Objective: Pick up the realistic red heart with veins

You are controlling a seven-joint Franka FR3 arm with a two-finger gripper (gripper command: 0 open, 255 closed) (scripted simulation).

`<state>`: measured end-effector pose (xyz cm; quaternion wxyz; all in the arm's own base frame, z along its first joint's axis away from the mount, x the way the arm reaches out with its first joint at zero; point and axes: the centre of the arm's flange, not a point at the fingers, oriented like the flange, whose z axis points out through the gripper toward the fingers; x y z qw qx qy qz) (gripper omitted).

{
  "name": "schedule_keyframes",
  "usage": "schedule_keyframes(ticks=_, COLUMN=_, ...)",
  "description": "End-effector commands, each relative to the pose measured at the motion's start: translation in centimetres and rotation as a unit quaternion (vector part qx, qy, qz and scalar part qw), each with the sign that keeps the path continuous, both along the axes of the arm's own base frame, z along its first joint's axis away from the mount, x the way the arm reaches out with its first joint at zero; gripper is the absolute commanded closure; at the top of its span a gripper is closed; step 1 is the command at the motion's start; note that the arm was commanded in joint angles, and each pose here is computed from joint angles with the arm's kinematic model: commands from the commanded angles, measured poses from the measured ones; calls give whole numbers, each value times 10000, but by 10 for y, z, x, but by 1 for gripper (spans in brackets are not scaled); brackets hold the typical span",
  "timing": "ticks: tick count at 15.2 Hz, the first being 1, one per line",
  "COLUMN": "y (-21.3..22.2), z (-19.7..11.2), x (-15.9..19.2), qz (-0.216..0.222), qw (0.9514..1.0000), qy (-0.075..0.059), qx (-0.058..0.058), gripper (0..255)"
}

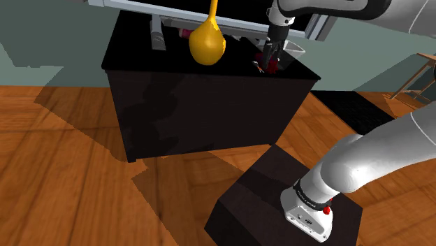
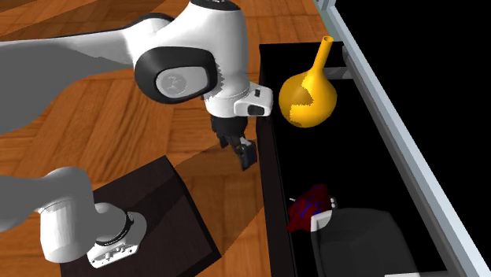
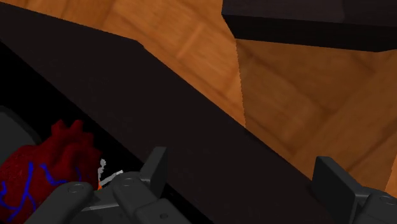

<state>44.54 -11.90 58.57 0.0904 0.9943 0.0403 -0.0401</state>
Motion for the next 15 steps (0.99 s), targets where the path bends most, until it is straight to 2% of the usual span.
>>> schedule_keyframes(ticks=1, y=-18, z=-5, x=21, qz=92, qw=9998, qy=119, qx=-130, gripper=0)
schedule_keyframes(ticks=8, y=-78, z=-16, x=85, qz=386, qw=9963, qy=515, qx=-566, gripper=0)
schedule_keyframes(ticks=15, y=-135, z=-28, x=152, qz=678, qw=9885, qy=909, qx=-999, gripper=0)
